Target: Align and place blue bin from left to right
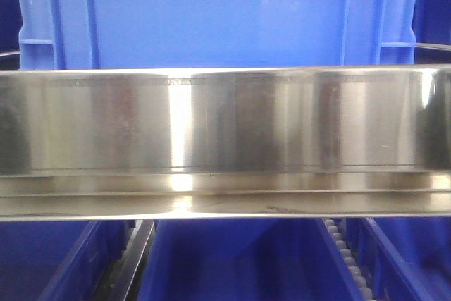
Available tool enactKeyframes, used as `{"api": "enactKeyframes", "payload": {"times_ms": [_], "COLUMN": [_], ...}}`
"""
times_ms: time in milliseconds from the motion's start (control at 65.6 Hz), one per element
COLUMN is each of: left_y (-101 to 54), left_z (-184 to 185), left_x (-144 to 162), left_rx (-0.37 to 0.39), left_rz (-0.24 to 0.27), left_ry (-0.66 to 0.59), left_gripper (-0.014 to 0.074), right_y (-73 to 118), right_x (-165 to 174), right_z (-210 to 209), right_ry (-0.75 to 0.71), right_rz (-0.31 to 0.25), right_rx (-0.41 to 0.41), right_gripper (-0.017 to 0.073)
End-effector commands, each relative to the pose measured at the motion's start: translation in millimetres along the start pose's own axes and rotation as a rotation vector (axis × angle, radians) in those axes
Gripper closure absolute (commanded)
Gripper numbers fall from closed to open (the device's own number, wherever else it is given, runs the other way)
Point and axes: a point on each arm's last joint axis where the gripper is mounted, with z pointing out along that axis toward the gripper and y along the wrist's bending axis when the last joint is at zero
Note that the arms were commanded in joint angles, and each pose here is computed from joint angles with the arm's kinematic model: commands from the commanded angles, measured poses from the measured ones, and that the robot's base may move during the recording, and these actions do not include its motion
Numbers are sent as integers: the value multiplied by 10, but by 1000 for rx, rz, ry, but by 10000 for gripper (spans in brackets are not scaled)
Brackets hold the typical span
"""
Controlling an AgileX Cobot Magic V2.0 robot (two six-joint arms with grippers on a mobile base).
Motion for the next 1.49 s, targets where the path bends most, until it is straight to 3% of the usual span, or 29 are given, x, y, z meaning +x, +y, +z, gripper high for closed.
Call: {"api": "enactKeyframes", "payload": {"times_ms": [0,229,427,899,991,1097,1158,1295,1478], "left_y": [-40,-56,-56,-47,-47,-47,-47,-47,-47], "left_z": [28,42,39,36,36,36,36,36,35], "left_x": [-70,-68,-25,3,3,3,3,3,11], "left_rx": [30,46,45,35,35,35,35,35,36], "left_rz": [-26,-42,-39,-25,-25,-25,-25,-25,-25], "left_ry": [21,50,96,128,128,128,128,128,136], "left_gripper": [704,704,704,704,704,704,704,704,704], "right_y": [108,415,666,740,761,794,809,854,884], "right_x": [-81,-168,-183,-217,-213,-206,-201,-198,-169], "right_z": [83,389,604,704,701,696,695,715,796], "right_ry": [56,123,189,198,199,199,205,205,213], "right_rz": [10,-1,-28,-31,-33,-36,-24,3,-2], "right_rx": [-17,65,43,30,24,15,-1,-44,-47], "right_gripper": [636,625,625,623,564,319,228,258,298]}}
